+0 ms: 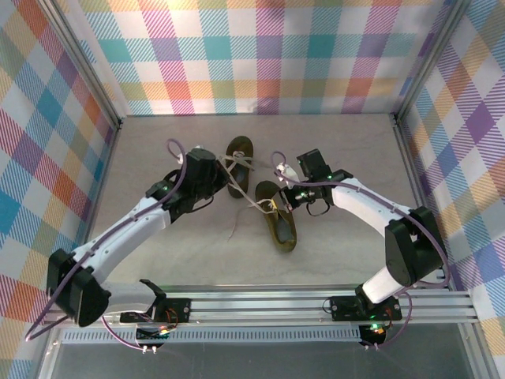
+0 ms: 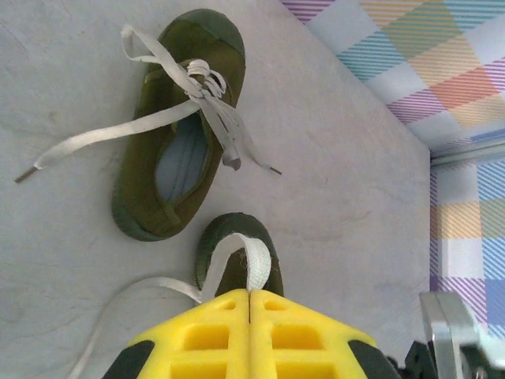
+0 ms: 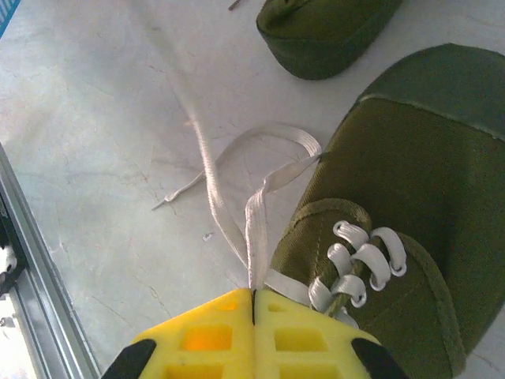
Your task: Tie the shoes
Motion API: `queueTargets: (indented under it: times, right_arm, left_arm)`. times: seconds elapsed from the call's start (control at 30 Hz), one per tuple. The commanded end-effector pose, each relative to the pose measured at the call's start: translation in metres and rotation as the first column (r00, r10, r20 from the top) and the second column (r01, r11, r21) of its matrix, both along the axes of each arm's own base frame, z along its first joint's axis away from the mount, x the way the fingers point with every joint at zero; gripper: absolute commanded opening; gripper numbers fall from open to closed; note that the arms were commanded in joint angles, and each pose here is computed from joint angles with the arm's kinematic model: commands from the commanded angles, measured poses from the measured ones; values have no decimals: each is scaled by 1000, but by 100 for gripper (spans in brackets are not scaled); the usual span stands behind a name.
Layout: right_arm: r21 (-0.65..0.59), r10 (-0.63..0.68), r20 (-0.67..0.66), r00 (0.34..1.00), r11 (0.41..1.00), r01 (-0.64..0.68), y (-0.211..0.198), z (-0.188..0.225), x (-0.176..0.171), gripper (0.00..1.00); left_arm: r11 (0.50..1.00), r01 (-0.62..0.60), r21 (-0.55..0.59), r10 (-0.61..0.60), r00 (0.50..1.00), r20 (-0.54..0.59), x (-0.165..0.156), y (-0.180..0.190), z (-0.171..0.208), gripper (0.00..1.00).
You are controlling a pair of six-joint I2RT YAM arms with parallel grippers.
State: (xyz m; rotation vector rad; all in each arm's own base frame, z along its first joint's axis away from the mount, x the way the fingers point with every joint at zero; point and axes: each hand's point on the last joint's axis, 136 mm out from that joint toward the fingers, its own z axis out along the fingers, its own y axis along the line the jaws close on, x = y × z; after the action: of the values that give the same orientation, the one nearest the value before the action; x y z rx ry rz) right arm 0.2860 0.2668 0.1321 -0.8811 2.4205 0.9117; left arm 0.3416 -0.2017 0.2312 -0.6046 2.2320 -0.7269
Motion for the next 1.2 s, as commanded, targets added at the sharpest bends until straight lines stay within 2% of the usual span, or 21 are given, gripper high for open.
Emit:
queueTargets:
  times: [0.0, 0.17, 0.27, 0.53, 0.67, 0.9, 1.17]
  right_arm:
    - [64, 106, 108, 989, 992, -113, 14, 18, -4, 7]
    - [90, 183, 240, 953, 974, -210, 21, 24, -20, 5]
    - [81, 210, 298, 931, 966, -244, 20, 31, -25, 0]
    - [96, 268, 382, 885, 940, -326, 23, 47, -33, 0]
    - [89, 262, 412, 872, 941, -325, 21, 50, -32, 0]
    - [66, 240, 439, 866, 952, -298, 18, 50, -24, 0]
    - [39, 221, 429, 876, 964, -263, 15, 41, -12, 0]
  left_arm:
    - [996, -73, -46, 71, 996, -44, 16, -7, -4, 0]
    - [998, -58, -40, 55, 996, -69, 34, -32, -12, 0]
    - [999, 2, -33, -5, 996, -94, 39, -55, -23, 0]
    - [983, 182, 14, -178, 972, -154, 34, -94, -59, 0]
    - [956, 290, 49, -278, 945, -171, 27, -104, -73, 0]
    - [886, 461, 45, -445, 874, -195, 12, -122, -93, 0]
    - [830, 557, 7, -543, 813, -210, -6, -130, -107, 0]
